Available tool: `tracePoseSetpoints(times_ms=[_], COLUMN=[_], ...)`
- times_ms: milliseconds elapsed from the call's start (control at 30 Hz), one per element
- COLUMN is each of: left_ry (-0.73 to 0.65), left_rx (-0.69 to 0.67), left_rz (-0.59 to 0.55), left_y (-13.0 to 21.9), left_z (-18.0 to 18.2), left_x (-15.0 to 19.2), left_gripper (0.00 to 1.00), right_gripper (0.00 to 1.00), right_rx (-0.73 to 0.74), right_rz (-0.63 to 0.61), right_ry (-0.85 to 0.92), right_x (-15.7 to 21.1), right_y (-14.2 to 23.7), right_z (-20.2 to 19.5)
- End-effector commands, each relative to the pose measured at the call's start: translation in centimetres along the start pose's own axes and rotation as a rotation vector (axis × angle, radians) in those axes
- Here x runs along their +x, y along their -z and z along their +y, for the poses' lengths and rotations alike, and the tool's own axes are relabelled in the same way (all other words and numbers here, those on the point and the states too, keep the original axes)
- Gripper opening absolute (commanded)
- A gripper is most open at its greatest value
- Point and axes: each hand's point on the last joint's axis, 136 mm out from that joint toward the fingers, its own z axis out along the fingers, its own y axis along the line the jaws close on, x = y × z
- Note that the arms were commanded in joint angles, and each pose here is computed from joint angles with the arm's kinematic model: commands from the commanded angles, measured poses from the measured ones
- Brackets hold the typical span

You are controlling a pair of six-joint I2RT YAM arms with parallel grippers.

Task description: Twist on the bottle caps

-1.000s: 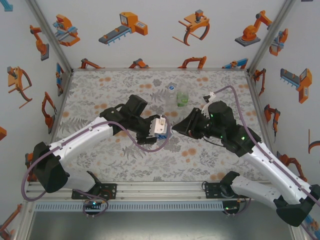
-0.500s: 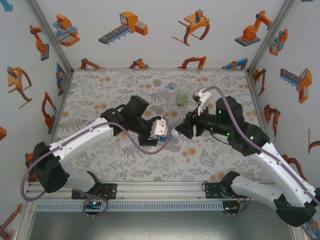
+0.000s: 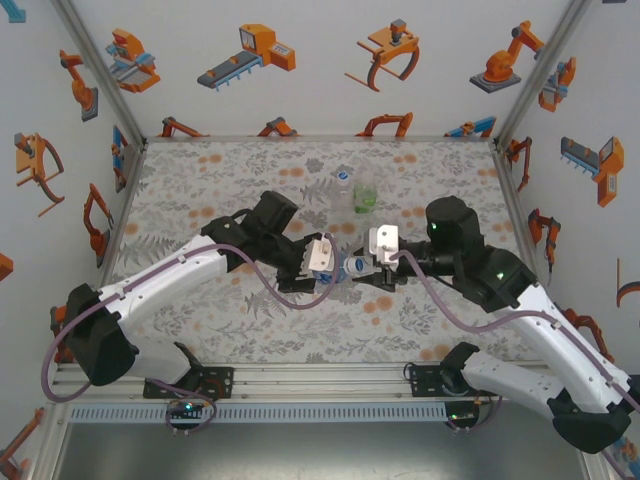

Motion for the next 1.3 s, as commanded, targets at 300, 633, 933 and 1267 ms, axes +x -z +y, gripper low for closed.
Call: tracePoseSetpoints(times_ms=[300,633,933,1267], left_ry=[-0.045,-0.045,-0.038,-0.037], left_rx=[0.006,0.006,0.010,0.008], left_rz=[-0.049,-0.048,-0.049,-0.048], left_y=[0.8,0.8,0.6,0.6], left_z=[-0.1,0.0,0.1,0.1], left_x=[-1.6,-1.6,-1.6,-1.6], left_gripper=[0.00,0.00,0.00,0.00], right_gripper=[0.35,0.03,0.00,0.00], right_rx=[0.008,0.167,0.430,0.502], right_rz=[-0.033,-0.032,-0.086,-0.098], right_ry=[0.078,-0.382,-1.401,-1.781], right_x=[-0.3,-0.1,4.4,6.9], right_y=[0.0,-0.1,0.0,-1.0], right_z=[0.1,-3.2,-6.4,-6.6])
